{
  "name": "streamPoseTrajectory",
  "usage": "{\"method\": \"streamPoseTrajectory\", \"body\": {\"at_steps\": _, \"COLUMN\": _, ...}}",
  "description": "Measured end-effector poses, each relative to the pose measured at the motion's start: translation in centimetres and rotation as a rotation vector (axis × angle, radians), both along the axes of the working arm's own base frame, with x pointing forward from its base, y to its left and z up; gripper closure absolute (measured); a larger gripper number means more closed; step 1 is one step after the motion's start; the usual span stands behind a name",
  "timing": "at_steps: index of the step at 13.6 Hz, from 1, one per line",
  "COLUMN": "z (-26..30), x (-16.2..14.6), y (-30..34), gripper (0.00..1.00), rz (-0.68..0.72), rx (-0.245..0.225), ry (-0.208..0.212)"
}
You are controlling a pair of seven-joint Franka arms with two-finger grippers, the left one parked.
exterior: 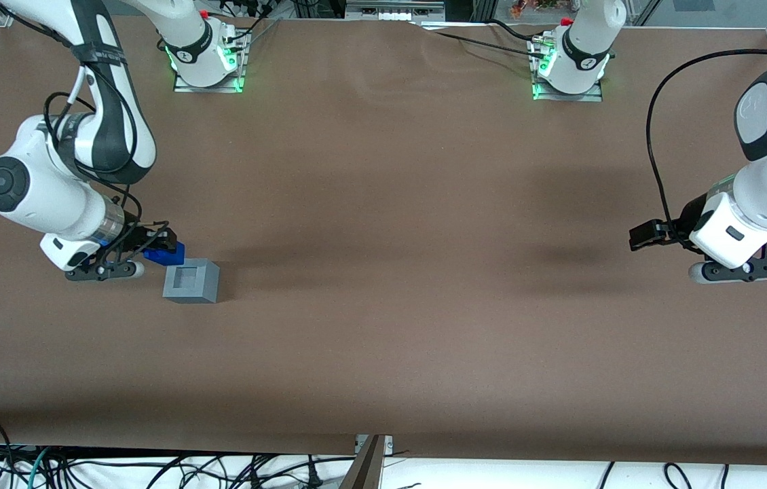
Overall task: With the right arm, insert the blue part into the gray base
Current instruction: 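Carry the blue part over the gray base's hole and lower it in, then open the right gripper to release the blue part in the base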
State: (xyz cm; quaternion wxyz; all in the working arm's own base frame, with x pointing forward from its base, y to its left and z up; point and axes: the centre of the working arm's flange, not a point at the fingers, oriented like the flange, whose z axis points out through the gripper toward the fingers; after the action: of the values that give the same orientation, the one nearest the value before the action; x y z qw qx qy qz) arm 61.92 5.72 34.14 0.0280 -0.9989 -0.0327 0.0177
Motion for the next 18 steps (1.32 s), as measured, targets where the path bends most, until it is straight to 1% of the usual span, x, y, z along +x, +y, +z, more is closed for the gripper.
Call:
{"method": "streamPoseTrajectory", "body": {"at_steps": 2, "z": -1.0, "x": 0.4, "y": -0.1, "gripper": 0.49, "rz": -0.015, "rx": 0.005, "ry": -0.012}}
{"method": "streamPoseTrajectory", "body": {"at_steps": 4, "z": -1.7, "x": 0.7, "y": -0.2, "gripper": 0.49, "rz": -0.019, "rx": -0.001, "ry": -0.031}}
{"method": "streamPoseTrajectory", "body": {"at_steps": 6, "z": -2.3, "x": 1.0, "y": -0.2, "gripper": 0.49, "rz": -0.020, "rx": -0.007, "ry": -0.041}}
{"method": "streamPoseTrajectory", "body": {"at_steps": 13, "z": -3.4, "x": 2.0, "y": 0.6, "gripper": 0.49, "rz": -0.025, "rx": -0.002, "ry": -0.064}}
{"method": "streamPoseTrajectory", "body": {"at_steps": 18, "z": -4.9, "x": 2.3, "y": 1.1, "gripper": 0.49, "rz": -0.035, "rx": 0.004, "ry": -0.062}}
